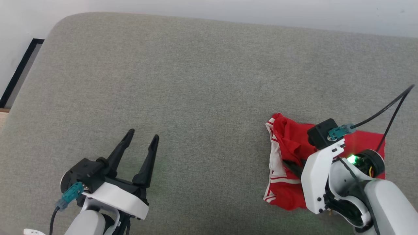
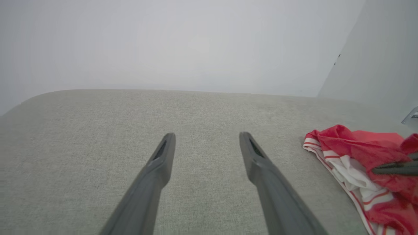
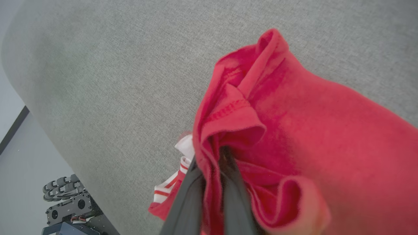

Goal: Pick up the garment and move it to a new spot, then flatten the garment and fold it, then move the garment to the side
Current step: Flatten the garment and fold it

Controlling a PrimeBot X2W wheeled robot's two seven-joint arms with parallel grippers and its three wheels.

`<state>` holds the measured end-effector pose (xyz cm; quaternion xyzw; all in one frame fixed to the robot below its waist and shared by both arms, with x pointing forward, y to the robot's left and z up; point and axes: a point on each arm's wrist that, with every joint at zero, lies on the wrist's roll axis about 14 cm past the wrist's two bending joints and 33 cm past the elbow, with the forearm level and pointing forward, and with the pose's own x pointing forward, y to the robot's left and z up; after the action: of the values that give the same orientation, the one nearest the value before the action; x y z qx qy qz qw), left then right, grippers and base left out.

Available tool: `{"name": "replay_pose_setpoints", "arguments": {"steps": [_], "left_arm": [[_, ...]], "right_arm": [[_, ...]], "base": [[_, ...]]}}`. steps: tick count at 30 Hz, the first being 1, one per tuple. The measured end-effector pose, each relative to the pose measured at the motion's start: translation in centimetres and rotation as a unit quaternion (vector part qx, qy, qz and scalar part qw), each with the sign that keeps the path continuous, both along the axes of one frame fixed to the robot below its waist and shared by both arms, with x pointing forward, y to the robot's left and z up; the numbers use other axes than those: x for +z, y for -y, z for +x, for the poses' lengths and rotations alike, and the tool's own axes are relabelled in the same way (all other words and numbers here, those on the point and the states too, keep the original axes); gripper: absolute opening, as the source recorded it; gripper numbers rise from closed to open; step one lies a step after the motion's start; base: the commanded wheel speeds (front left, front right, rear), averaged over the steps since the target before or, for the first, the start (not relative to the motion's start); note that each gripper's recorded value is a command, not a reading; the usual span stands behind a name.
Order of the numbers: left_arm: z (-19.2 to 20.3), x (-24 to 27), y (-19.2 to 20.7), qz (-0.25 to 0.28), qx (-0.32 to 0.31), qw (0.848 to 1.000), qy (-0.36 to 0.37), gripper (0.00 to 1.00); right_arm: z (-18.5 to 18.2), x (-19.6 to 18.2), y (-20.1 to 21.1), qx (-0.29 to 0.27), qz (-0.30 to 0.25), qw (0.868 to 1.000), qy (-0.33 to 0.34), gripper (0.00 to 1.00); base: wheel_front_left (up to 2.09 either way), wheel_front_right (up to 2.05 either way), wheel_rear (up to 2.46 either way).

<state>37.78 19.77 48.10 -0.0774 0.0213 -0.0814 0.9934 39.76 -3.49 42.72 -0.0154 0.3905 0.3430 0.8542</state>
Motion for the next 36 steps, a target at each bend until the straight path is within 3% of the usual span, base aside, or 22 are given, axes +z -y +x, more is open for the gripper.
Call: {"name": "replay_pose_setpoints", "arguments": {"steps": [1, 2, 3, 4, 10, 16, 18, 19, 25, 27, 36], "left_arm": [[0.0, -0.1, -0.1, -0.002, 0.002, 1.000, -0.002, 1.00], [0.0, -0.1, -0.1, -0.002, 0.002, 1.000, -0.002, 1.00], [-0.1, -0.1, -0.2, -0.001, 0.003, 1.000, -0.003, 1.00], [-0.1, -0.1, -0.3, -0.001, 0.004, 1.000, -0.003, 1.00], [0.1, -0.1, -0.5, -0.006, 0.009, 1.000, -0.001, 1.00], [0.1, -0.4, 0.0, -0.013, 0.004, 1.000, -0.005, 1.00], [0.2, -0.7, 0.2, -0.015, 0.004, 1.000, -0.010, 1.00], [0.5, -0.9, 0.4, -0.017, 0.002, 1.000, -0.012, 1.00], [0.9, -1.4, 0.3, -0.023, 0.008, 1.000, -0.020, 1.00], [1.1, -1.3, 0.1, -0.024, 0.013, 0.999, -0.018, 1.00], [-0.3, 0.4, -0.2, -0.032, 0.025, 0.999, 0.010, 1.00]], "right_arm": [[0.1, -0.1, -0.1, -0.002, 0.003, 1.000, 0.000, 0.00], [0.1, -0.1, -0.1, -0.002, 0.003, 1.000, 0.000, 0.11], [0.2, -0.2, -0.1, -0.003, 0.003, 1.000, 0.001, 0.40], [0.3, -0.2, -0.1, -0.004, 0.004, 1.000, 0.004, 1.00], [2.1, 2.6, 1.1, -0.054, 0.057, 0.996, 0.047, 1.00], [3.8, 4.4, 7.2, -0.147, 0.055, 0.982, 0.104, 1.00], [4.2, 4.6, 9.5, -0.183, 0.050, 0.974, 0.122, 1.00], [4.6, 4.9, 11.8, -0.216, 0.046, 0.964, 0.150, 1.00], [4.8, 5.8, 16.2, -0.251, 0.017, 0.935, 0.250, 1.00], [4.9, 6.6, 16.8, -0.262, 0.027, 0.922, 0.285, 1.00], [2.7, 9.2, 16.6, -0.265, 0.067, 0.884, 0.381, 1.00]], "base": [[0.00, 0.00, 0.00], [0.00, 0.00, 0.00], [0.00, 0.00, 0.00], [0.00, 0.00, 0.00], [0.00, 0.00, 0.00], [0.00, 0.00, 0.00], [0.00, 0.00, 0.00], [0.00, 0.00, 0.00], [0.00, 0.00, 0.00], [0.00, 0.00, 0.00], [0.00, 0.00, 0.00]]}}
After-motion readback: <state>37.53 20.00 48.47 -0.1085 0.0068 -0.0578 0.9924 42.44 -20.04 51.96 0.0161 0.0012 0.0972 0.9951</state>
